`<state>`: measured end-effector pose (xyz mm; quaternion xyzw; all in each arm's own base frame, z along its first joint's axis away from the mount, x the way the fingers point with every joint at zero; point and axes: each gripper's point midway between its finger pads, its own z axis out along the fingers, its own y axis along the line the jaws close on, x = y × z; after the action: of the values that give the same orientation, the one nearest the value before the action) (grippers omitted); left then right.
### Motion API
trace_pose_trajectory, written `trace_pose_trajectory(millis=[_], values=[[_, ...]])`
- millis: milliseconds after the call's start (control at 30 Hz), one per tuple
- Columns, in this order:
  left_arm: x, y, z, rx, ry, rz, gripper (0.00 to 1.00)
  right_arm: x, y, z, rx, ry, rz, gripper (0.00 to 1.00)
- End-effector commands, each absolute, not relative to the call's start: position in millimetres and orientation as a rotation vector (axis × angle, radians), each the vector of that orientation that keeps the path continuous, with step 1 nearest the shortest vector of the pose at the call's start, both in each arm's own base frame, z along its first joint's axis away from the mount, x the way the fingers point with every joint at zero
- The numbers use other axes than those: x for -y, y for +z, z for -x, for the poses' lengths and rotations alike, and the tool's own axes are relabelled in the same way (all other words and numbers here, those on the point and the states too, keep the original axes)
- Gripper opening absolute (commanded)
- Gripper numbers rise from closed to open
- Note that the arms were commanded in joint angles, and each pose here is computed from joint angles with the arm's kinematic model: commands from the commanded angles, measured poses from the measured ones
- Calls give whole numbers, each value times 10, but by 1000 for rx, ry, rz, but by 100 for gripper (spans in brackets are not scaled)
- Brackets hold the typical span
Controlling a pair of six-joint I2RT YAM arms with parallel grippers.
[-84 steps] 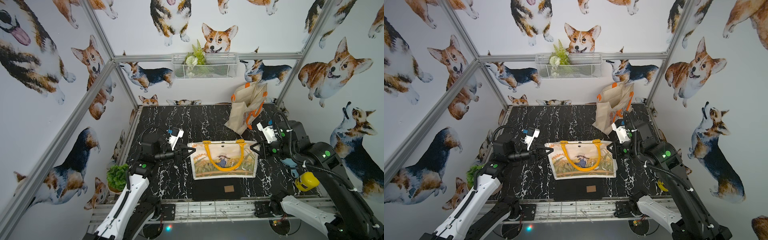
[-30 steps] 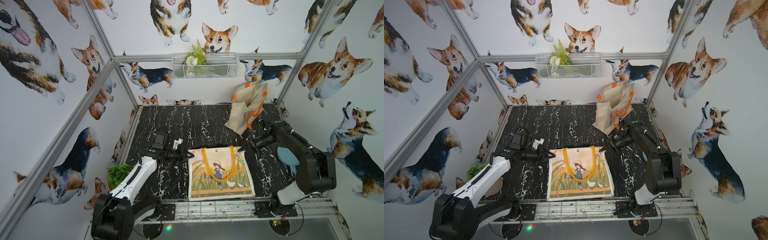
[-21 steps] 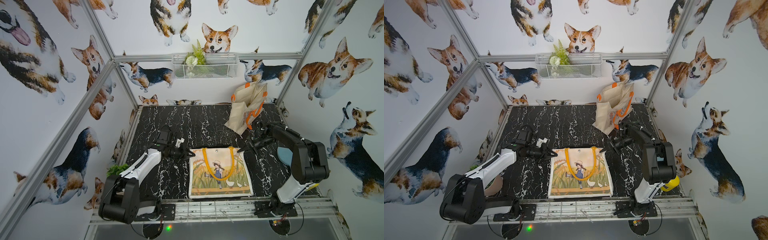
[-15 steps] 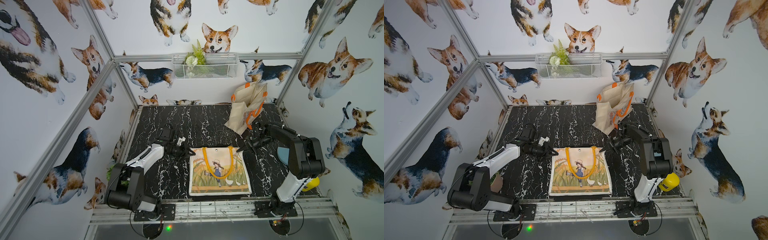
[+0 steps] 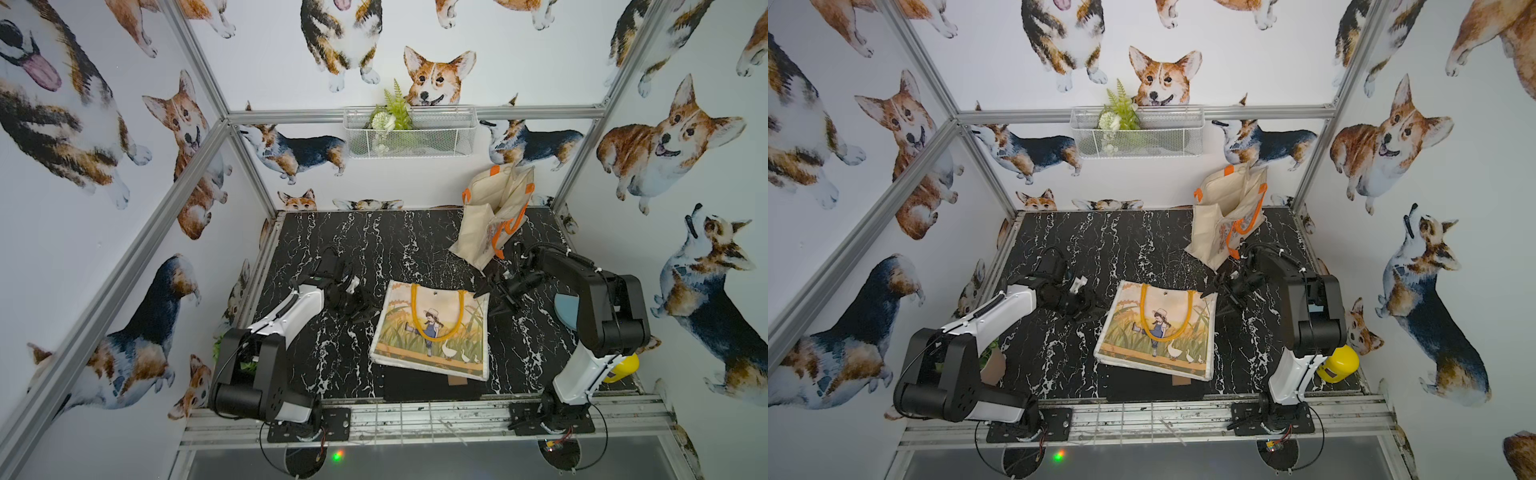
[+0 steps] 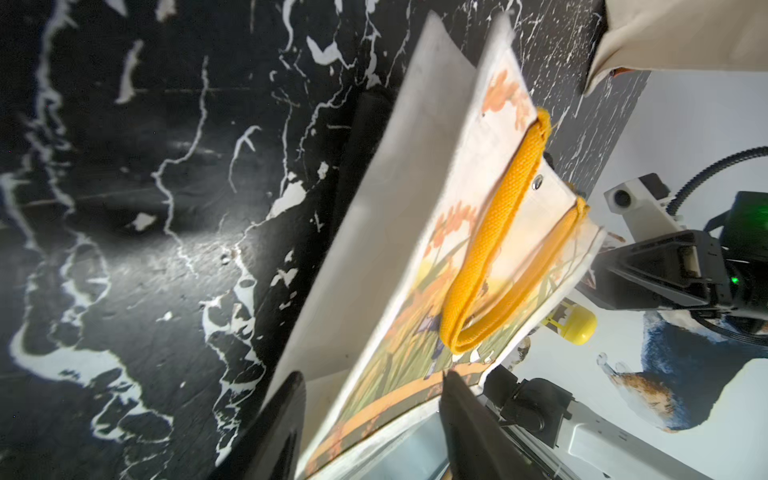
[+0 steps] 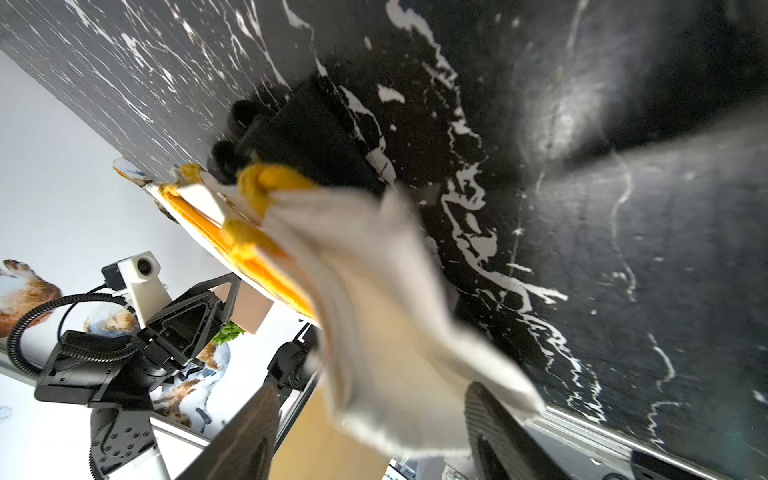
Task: Put away the canvas bag
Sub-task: Place the canvas bag at the center of the board, then adjust the canvas bag.
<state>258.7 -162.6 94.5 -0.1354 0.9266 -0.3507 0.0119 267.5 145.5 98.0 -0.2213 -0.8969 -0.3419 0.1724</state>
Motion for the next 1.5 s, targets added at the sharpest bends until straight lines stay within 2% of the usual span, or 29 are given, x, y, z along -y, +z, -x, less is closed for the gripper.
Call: trace_pose_trajectory(millis=[0,267,467,1033,1100,1267,1333,1467], values=[[1543,865,-2407,-2927,-1046,436,55,-1331,1027,-2534,2606,-872,584,75],[1550,669,-2186,-2895,-1098,482,56,-1173,936,-2056,2671,-758,596,74],[1576,652,-2117,-2837,-1144,517,58,-1275,894,-1737,2703,-745,542,74],[1715,467,-1880,-2875,-1055,482,58,-1498,487,-1596,2627,-812,640,71],[1736,486,-1868,-2871,-1061,472,53,-1513,489,-1612,2626,-824,647,70],[1745,609,-1859,-2840,-1069,455,22,-1528,526,-1688,2646,-842,645,64],[1742,659,-1850,-2828,-1074,448,12,-1533,546,-1718,2653,-848,644,53],[1739,739,-1804,-2819,-1090,438,7,-1537,592,-1755,2670,-861,646,40]])
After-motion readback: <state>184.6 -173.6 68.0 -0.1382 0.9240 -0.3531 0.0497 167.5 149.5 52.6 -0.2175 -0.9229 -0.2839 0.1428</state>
